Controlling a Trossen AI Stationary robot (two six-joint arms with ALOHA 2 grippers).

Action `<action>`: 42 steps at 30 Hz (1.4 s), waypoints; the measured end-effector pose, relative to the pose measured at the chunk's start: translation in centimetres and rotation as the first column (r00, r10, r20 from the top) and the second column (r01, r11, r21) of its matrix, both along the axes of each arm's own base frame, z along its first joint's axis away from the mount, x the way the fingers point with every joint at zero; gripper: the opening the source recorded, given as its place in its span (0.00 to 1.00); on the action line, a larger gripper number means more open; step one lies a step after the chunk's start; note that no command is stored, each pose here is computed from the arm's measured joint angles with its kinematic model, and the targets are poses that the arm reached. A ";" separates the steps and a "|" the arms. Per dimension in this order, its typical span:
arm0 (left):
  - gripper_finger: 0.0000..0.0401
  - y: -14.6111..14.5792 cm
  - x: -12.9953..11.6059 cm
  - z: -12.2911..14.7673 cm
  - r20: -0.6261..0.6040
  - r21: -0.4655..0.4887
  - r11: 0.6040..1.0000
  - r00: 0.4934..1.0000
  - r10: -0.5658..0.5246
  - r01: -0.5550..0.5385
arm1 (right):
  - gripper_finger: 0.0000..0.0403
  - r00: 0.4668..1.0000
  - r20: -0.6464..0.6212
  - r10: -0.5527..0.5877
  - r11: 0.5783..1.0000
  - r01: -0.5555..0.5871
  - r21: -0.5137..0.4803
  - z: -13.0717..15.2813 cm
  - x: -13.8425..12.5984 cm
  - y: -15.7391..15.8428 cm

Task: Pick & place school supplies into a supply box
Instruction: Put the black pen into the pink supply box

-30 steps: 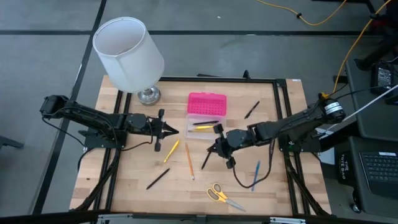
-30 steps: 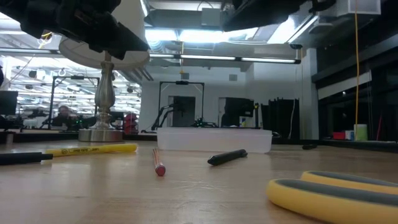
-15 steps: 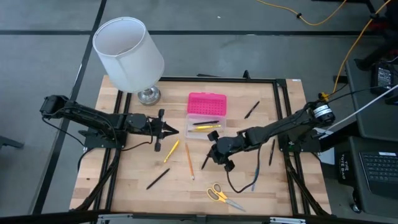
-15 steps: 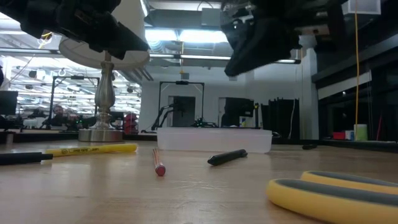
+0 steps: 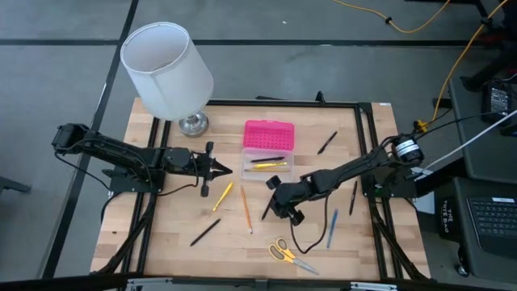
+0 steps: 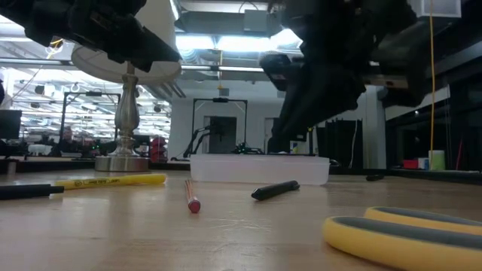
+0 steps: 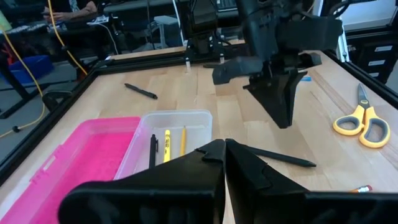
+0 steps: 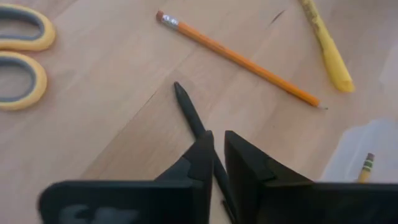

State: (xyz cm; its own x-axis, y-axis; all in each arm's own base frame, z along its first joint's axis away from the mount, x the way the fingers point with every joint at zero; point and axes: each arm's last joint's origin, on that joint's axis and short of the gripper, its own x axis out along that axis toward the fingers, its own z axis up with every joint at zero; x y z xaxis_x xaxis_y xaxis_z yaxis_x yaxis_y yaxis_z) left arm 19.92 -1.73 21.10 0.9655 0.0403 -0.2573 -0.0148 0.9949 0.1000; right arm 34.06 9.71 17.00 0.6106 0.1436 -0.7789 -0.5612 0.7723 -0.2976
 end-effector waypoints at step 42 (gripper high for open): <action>0.01 0.0 0.0 -0.1 -0.006 0.000 1.000 1.000 0.000 0.000 | 0.31 0.989 -0.149 0.009 0.998 0.001 0.070 -5.4 1.8 -3.4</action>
